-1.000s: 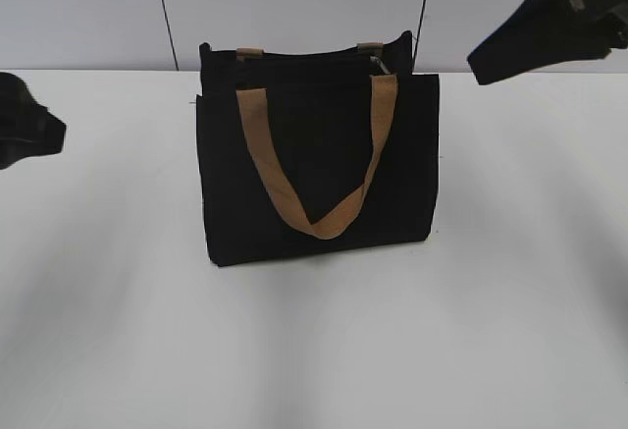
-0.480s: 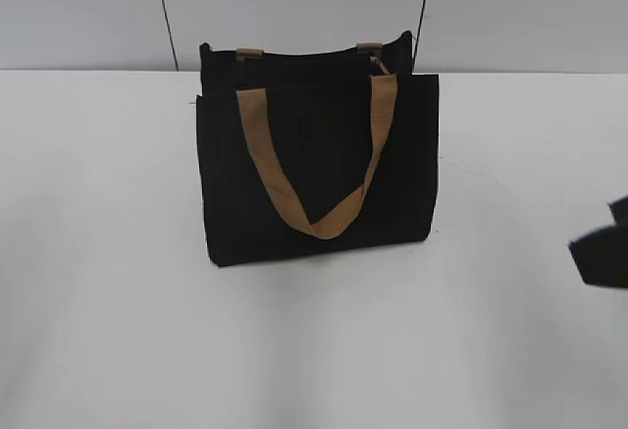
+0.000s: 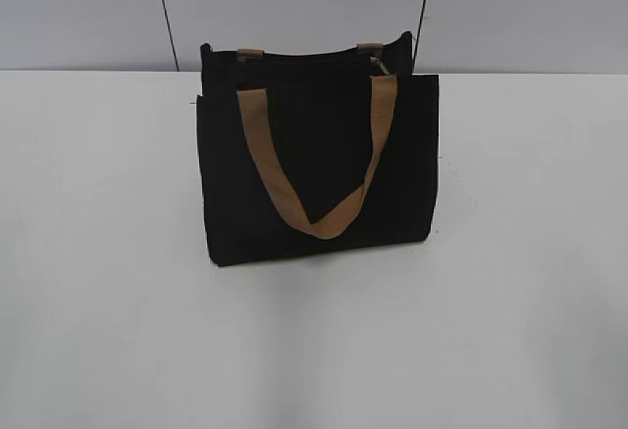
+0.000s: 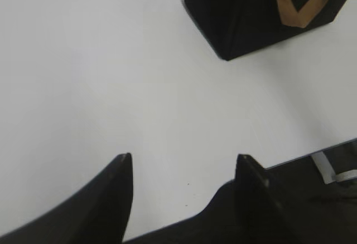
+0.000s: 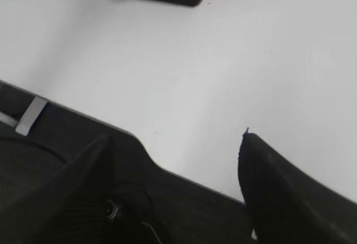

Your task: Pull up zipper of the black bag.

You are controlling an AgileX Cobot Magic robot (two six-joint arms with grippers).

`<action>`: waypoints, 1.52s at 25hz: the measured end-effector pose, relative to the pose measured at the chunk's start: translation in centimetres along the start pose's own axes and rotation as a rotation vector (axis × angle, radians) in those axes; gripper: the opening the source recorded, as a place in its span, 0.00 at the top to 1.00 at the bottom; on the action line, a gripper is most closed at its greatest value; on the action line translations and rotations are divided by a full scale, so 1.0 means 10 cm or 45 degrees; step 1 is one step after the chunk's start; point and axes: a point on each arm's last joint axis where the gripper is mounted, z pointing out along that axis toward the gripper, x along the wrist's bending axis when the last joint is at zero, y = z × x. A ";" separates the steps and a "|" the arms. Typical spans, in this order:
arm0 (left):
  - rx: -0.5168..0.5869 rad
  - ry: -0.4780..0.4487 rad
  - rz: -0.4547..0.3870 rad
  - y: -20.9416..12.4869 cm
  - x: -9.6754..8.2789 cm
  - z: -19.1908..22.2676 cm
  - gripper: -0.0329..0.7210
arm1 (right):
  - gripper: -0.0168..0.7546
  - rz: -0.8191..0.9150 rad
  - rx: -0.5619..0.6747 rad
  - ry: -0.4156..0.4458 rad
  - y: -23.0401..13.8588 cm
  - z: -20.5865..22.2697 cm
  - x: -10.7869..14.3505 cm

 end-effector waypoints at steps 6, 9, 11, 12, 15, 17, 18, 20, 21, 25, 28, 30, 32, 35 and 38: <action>-0.108 -0.046 0.098 -0.09 0.00 -0.08 0.38 | 0.30 -0.016 -0.135 -0.135 -0.19 -0.13 0.00; -0.109 -0.052 0.115 -0.10 0.00 -0.07 0.38 | 0.30 -0.030 -0.125 -0.177 -0.20 -0.13 -0.03; -0.109 -0.053 0.115 -0.10 0.00 -0.07 0.38 | 0.30 -0.033 -0.122 -0.187 -0.20 -0.13 -0.04; -0.109 -0.053 0.115 -0.10 0.00 -0.07 0.38 | 0.30 -0.034 -0.122 -0.189 -0.20 -0.13 -0.04; -0.109 -0.054 0.115 -0.10 0.00 -0.07 0.38 | 0.30 -0.034 -0.122 -0.189 -0.20 -0.13 -0.04; -0.109 -0.055 0.116 -0.10 0.00 -0.07 0.38 | 0.30 -0.034 -0.123 -0.190 -0.21 -0.13 -0.04; -0.110 -0.055 0.117 -0.10 0.00 -0.07 0.38 | 0.30 -0.034 -0.123 -0.190 -0.21 -0.13 -0.04; -0.110 -0.055 0.117 -0.10 0.00 -0.07 0.38 | 0.30 -0.034 -0.123 -0.190 -0.21 -0.13 -0.04; -0.110 -0.055 0.117 -0.10 0.00 -0.07 0.38 | 0.30 -0.034 -0.123 -0.190 -0.21 -0.13 -0.04; -0.116 -0.015 0.091 -0.10 0.00 -0.08 0.38 | 0.30 -0.035 -0.124 -0.190 -0.21 -0.13 -0.04; -0.145 0.056 0.040 -0.12 0.01 -0.11 0.38 | 0.30 -0.042 -0.155 -0.197 -0.23 -0.15 -0.02; -0.179 0.112 0.001 -0.15 0.01 -0.14 0.38 | 0.30 -0.051 -0.195 -0.204 -0.25 -0.19 -0.01; -0.219 0.177 -0.042 -0.18 0.01 -0.18 0.38 | 0.30 -0.055 -0.213 -0.207 -0.27 -0.20 0.00; -0.282 0.274 -0.102 -0.22 0.00 -0.24 0.38 | 0.30 -0.055 -0.215 -0.207 -0.27 -0.20 0.00; -0.290 0.374 -0.162 -0.23 -0.01 -0.24 0.38 | 0.30 -0.054 -0.216 -0.206 -0.27 -0.20 0.00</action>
